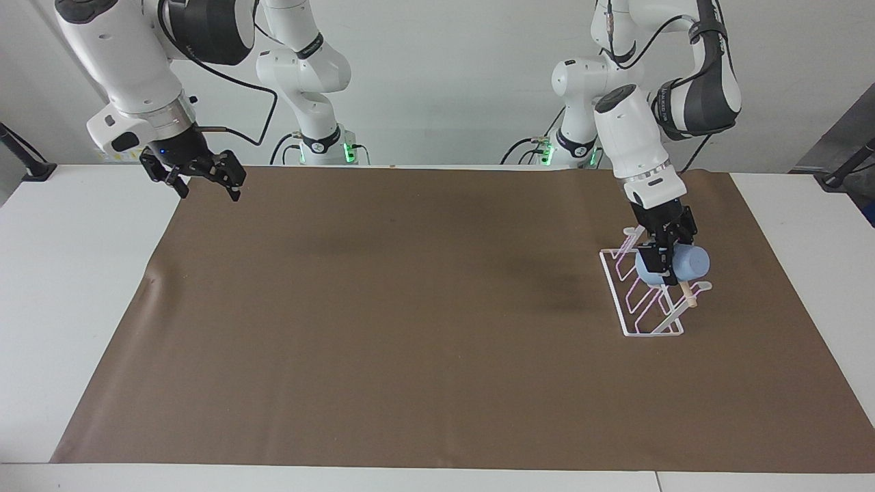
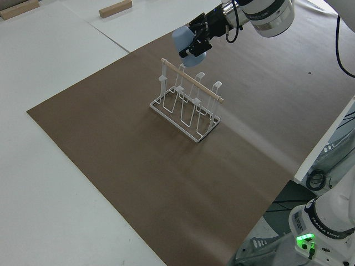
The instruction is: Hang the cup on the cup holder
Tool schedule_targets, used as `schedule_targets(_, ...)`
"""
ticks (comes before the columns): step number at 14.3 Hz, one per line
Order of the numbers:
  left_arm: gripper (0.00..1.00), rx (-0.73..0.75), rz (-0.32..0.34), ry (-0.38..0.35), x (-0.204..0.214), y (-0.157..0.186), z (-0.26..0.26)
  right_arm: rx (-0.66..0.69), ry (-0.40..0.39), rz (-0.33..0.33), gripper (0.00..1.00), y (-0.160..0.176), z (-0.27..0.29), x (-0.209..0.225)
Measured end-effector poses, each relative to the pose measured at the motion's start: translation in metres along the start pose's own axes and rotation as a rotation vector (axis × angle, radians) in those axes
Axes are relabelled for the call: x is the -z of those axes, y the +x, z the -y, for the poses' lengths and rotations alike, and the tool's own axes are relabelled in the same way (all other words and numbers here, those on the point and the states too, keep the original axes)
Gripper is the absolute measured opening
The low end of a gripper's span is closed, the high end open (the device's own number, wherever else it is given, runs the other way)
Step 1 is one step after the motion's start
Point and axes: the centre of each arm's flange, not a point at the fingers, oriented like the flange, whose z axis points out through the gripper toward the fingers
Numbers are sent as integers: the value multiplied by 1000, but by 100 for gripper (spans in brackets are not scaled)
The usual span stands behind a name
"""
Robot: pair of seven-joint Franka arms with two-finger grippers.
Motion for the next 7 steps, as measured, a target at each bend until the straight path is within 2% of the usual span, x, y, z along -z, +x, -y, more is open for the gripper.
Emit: schedule_targets(7, 80, -7, -24, -12, -1, -9, 2, 8, 0, -30, 100, 4, 5, -5)
